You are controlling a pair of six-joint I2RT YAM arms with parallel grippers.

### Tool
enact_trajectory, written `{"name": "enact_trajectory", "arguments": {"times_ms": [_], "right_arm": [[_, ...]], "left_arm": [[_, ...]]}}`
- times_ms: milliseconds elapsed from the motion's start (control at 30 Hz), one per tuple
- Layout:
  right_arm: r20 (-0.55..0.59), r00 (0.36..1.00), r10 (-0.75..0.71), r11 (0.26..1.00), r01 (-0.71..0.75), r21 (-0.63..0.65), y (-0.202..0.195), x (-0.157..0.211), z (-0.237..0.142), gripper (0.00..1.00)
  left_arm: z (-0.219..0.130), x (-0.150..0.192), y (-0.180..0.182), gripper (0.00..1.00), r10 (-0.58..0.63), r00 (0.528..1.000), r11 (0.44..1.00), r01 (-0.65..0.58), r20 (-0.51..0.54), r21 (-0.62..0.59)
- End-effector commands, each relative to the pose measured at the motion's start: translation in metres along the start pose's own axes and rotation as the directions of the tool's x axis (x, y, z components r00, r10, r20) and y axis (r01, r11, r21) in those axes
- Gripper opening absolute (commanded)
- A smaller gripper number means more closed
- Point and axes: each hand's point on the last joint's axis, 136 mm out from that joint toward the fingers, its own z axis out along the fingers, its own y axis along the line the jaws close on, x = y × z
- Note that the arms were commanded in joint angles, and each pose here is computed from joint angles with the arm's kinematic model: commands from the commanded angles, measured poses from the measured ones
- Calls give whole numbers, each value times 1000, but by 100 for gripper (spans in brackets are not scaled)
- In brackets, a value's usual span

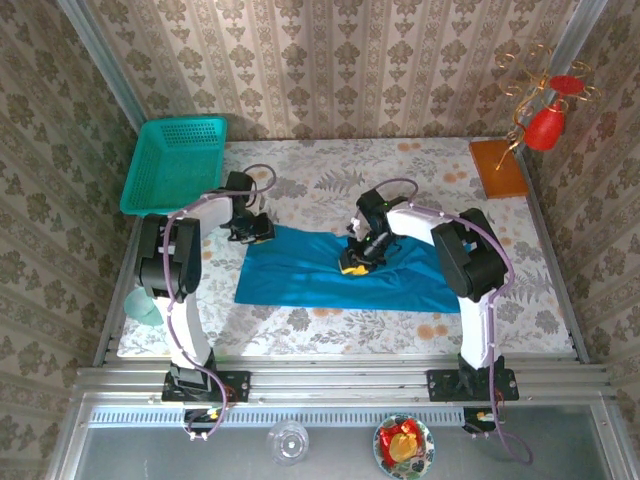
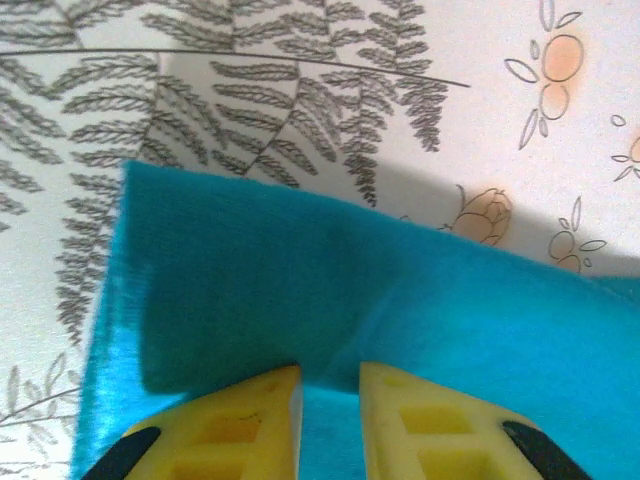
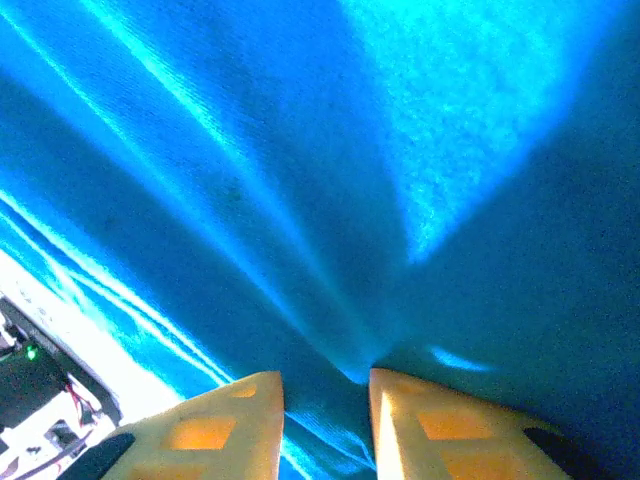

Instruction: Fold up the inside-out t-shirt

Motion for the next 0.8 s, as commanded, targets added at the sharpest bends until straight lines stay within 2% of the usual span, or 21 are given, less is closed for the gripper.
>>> {"name": "enact_trajectory", "arguments": {"times_ms": [0, 67, 167, 333, 433, 500, 600, 767], "right_arm": [[-52, 998, -17, 1000, 17, -12, 4, 22, 2, 30], [-53, 998, -15, 1000, 15, -1, 4, 25, 1, 29], [4, 1000, -23, 999, 23, 35, 6, 19, -12, 33], [133, 991, -26, 990, 6, 142, 2, -14, -36, 36], [188, 982, -3, 989, -25, 148, -2, -33, -46, 37], [221, 975, 28, 985, -64, 158, -12, -43, -52, 37], [270, 958, 95, 981, -135, 136, -33, -57, -62, 37], [303, 931, 202, 969, -235, 76, -71, -77, -69, 38]], "left_arm": [[0, -1, 10, 23, 4, 1000, 1000, -4, -23, -26], [-2, -1, 11, 23, 3, 1000, 1000, -4, -23, -28], [-10, -5, 8, 22, 10, 1000, 1000, -10, -1, -23], [-26, -13, 5, 23, 18, 999, 1000, -17, 41, -20], [-29, -19, -8, 23, 30, 998, 999, -32, 62, 40], [-27, -21, -23, 23, 49, 997, 995, -54, 65, 86], [-16, -18, -33, 23, 69, 997, 994, -71, 33, 85], [5, -18, -11, 22, 27, 999, 999, -26, -21, 33]]}}
